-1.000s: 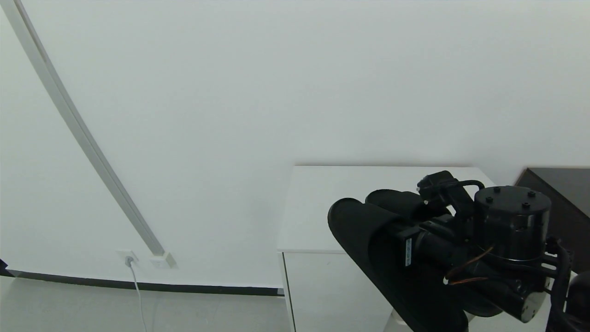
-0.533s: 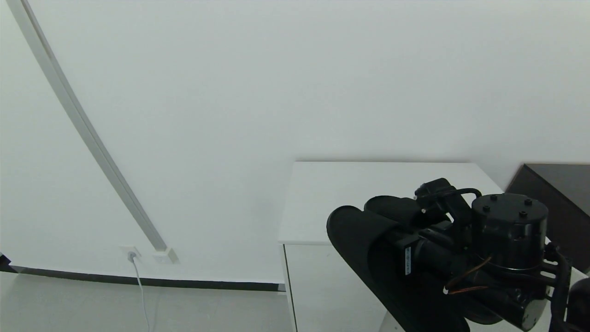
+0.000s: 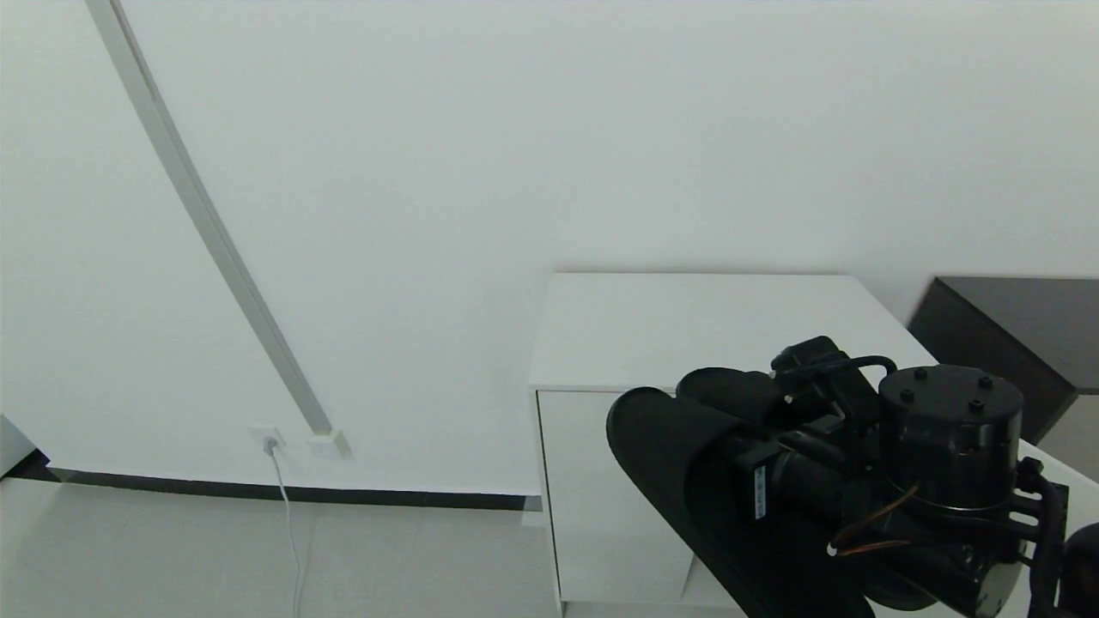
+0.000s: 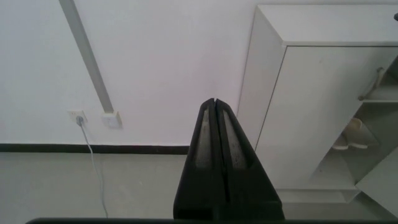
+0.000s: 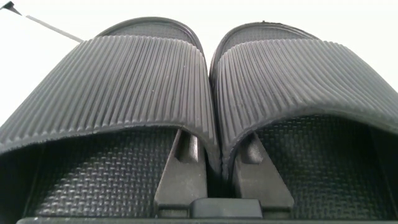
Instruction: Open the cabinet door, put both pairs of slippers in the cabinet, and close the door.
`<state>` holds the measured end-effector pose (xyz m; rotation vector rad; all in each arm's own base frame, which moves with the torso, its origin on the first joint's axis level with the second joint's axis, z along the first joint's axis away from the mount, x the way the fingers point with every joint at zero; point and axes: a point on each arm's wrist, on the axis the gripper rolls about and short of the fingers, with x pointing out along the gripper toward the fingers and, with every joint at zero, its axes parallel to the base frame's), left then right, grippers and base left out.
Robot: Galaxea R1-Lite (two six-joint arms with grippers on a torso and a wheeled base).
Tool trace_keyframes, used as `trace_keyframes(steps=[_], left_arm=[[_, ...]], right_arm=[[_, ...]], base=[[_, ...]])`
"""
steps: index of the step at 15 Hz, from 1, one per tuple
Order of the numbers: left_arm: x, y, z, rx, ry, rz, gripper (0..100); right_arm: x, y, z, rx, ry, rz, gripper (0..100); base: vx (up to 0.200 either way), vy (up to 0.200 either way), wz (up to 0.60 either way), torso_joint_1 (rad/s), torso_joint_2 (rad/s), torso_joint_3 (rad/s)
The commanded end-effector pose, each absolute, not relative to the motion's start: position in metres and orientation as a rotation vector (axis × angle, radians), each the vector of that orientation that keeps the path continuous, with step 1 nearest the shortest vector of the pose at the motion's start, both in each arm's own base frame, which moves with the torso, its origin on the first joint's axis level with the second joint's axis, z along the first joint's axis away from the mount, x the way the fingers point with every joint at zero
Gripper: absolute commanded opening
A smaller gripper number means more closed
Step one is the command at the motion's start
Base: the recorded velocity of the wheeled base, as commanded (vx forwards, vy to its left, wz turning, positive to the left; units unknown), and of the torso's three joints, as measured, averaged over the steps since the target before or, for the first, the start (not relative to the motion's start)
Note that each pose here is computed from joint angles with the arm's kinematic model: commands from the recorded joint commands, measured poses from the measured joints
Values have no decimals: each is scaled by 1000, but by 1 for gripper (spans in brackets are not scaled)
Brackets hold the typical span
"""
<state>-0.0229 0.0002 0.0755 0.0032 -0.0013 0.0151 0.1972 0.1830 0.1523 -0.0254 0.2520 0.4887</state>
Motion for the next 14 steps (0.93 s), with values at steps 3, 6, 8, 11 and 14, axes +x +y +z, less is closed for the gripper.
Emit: trace_keyframes(steps=[3, 6, 8, 11, 14], left_arm=[[-23, 0, 76, 3, -2, 15, 0], [-23, 0, 76, 3, -2, 15, 0], [-23, 0, 76, 3, -2, 15, 0], [-23, 0, 75, 3, 0, 17, 0], [-23, 0, 76, 3, -2, 17, 0]], right_arm=[[200, 187, 148, -32, 262, 490, 0], [199, 188, 149, -30, 258, 495, 0], [198, 189, 149, -32, 259, 501, 0], [198, 190, 149, -31, 257, 504, 0], [198, 190, 149, -32, 259, 504, 0]], base=[[0, 0, 0, 0, 0, 0], [0, 0, 0, 0, 0, 0], [0, 0, 0, 0, 0, 0], [0, 0, 0, 0, 0, 0], [0, -200, 0, -2, 2, -1]])
